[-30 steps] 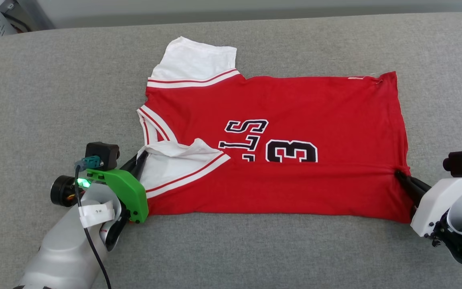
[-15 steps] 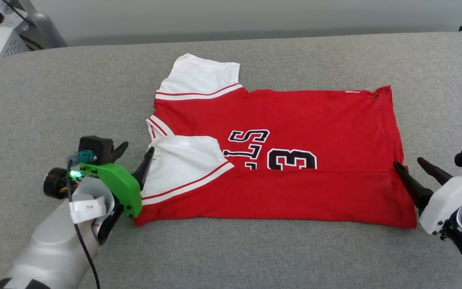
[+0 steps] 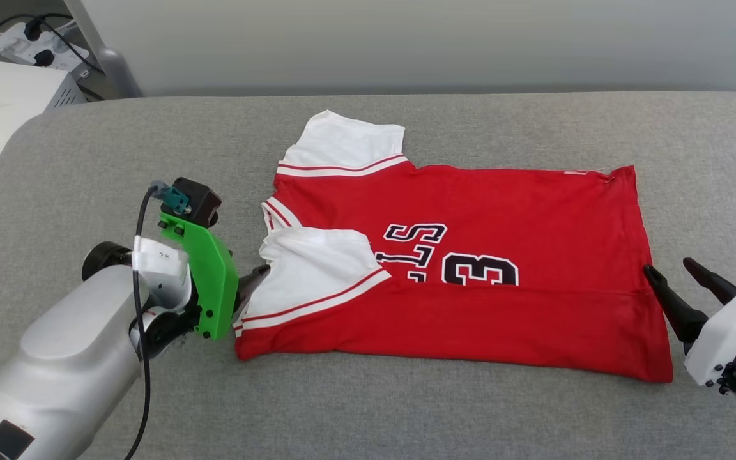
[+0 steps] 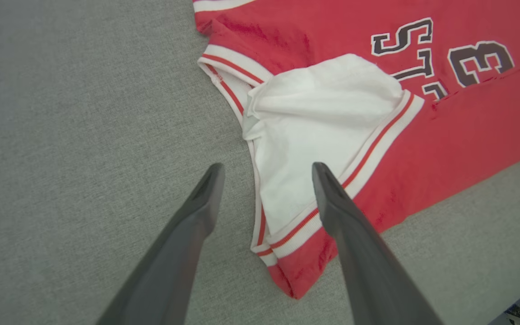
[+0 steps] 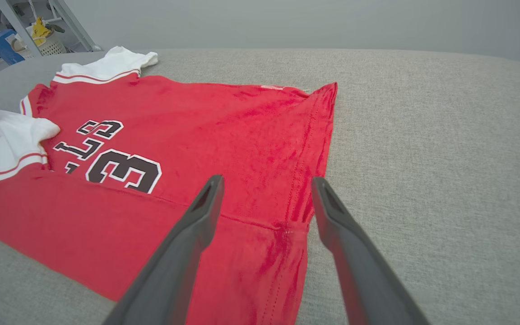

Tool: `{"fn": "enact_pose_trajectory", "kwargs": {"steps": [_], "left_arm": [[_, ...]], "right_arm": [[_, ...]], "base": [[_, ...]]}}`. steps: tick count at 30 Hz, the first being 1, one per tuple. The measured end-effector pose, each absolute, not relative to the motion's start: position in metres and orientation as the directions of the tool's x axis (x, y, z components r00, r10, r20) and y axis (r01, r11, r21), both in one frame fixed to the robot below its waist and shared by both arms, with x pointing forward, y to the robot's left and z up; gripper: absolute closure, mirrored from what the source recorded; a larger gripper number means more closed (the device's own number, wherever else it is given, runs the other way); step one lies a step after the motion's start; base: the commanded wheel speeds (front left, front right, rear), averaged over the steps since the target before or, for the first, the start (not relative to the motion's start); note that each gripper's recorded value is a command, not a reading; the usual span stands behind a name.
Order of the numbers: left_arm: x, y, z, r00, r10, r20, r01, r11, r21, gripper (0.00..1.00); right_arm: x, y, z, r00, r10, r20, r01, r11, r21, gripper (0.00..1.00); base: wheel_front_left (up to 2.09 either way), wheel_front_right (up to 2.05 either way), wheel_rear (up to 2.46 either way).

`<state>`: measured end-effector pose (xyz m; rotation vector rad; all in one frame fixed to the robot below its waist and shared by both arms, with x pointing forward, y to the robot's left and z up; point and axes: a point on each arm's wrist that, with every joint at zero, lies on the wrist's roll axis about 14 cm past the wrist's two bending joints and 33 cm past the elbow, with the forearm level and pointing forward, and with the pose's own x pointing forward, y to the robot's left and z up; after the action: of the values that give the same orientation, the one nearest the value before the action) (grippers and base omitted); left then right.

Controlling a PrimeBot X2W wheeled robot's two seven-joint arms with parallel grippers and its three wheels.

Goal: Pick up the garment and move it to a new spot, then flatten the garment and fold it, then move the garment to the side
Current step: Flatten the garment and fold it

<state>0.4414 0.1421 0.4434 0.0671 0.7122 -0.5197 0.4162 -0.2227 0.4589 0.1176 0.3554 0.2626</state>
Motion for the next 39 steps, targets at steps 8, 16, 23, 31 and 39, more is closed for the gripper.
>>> {"fn": "enact_pose_trajectory", "kwargs": {"steps": [8,16,23,31,39], "left_arm": [[0.408,0.150,0.417,0.449,-0.393,-0.802,0.457,0.873,-0.172,0.00],[0.399,0.151,0.385,0.364,-0.349,-0.863,0.456,0.875,-0.162,0.00],[0.398,0.154,0.363,0.318,-0.316,-0.894,0.440,0.884,-0.156,0.00],[0.396,0.139,0.369,0.334,-0.355,-0.873,0.499,0.852,-0.156,1.00],[0.402,0.127,0.398,0.428,-0.430,-0.795,0.549,0.822,-0.149,1.00]], "right_arm": [[0.415,-0.209,0.458,0.895,0.298,-0.333,-0.249,0.951,0.181,0.00],[0.412,-0.207,0.445,0.881,0.295,-0.371,-0.238,0.952,0.191,0.00],[0.409,-0.209,0.436,0.873,0.288,-0.392,-0.227,0.954,0.195,0.00],[0.417,-0.211,0.454,0.883,0.295,-0.365,-0.260,0.955,0.141,0.00],[0.426,-0.227,0.484,0.850,0.279,-0.448,-0.311,0.951,0.002,0.00]], "base": [[0.00,0.00,0.00],[0.00,0.00,0.00],[0.00,0.00,0.00],[0.00,0.00,0.00],[0.00,0.00,0.00]]}}
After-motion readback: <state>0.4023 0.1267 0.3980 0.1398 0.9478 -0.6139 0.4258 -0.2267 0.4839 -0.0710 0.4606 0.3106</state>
